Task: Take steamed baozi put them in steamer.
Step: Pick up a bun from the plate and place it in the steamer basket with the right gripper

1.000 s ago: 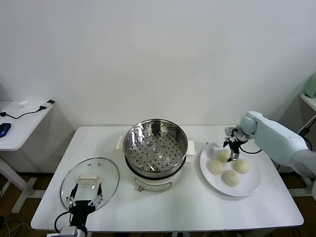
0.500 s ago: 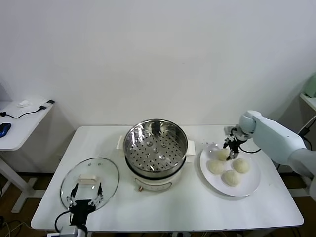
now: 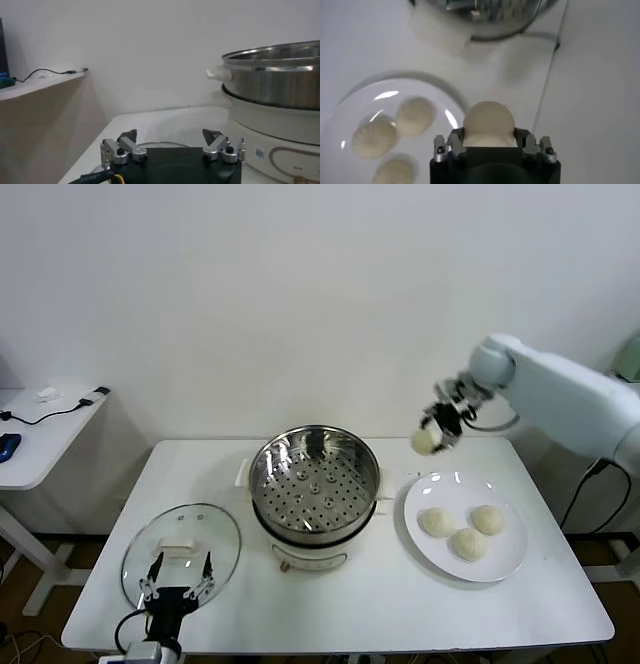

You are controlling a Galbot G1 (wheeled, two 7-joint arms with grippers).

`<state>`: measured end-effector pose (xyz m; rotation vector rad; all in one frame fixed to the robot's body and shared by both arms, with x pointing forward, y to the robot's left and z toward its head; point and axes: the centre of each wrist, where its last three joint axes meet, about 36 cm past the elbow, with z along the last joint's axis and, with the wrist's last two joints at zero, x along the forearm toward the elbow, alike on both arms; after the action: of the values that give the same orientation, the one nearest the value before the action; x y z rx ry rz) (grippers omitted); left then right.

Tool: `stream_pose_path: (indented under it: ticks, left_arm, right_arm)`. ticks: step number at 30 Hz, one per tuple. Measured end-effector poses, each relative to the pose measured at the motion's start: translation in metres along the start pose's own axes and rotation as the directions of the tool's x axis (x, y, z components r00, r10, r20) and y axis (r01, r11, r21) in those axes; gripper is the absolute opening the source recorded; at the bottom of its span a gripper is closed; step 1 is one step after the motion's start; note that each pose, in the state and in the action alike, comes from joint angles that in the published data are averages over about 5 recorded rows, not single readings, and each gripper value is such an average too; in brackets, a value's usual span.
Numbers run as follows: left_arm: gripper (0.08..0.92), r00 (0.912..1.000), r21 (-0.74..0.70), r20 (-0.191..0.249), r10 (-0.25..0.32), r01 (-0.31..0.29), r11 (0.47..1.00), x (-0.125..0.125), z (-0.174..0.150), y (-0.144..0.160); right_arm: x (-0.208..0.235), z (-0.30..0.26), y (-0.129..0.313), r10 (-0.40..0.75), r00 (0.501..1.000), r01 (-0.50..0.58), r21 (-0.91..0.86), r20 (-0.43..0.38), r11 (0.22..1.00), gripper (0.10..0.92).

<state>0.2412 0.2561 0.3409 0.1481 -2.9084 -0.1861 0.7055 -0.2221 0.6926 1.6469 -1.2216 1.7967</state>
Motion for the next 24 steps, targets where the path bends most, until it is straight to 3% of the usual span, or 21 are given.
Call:
stream_pose_path:
  ticks: [5, 11, 17, 24]
  left_arm:
    - [0.823, 1.0, -0.002, 0.003, 0.002, -0.002, 1.0, 0.002, -0.002, -0.001]
    - [0.823, 1.0, -0.002, 0.004, -0.001, 0.001, 1.0, 0.005, -0.003, -0.003]
    - [0.823, 0.9999, -0.001, 0.012, 0.002, -0.002, 1.0, 0.006, -0.006, -0.006]
    - [0.823, 0.9999, 0.0, 0.017, 0.003, -0.003, 1.0, 0.006, -0.006, -0.007]
  right_arm:
    - [-0.004, -0.074, -0.025, -0.039, 0.998, 0.026, 0.261, 0.044, 0.965, 0.66]
    - [-0.029, -0.13, -0.043, -0.088, 0.995, 0.052, 0.516, 0.046, 0.855, 0.662]
    - [-0.062, -0.15, -0.056, -0.109, 0.994, 0.079, 0.657, 0.006, 0.749, 0.662]
    - [-0.096, -0.15, -0.069, -0.108, 0.994, 0.094, 0.721, -0.027, 0.686, 0.662]
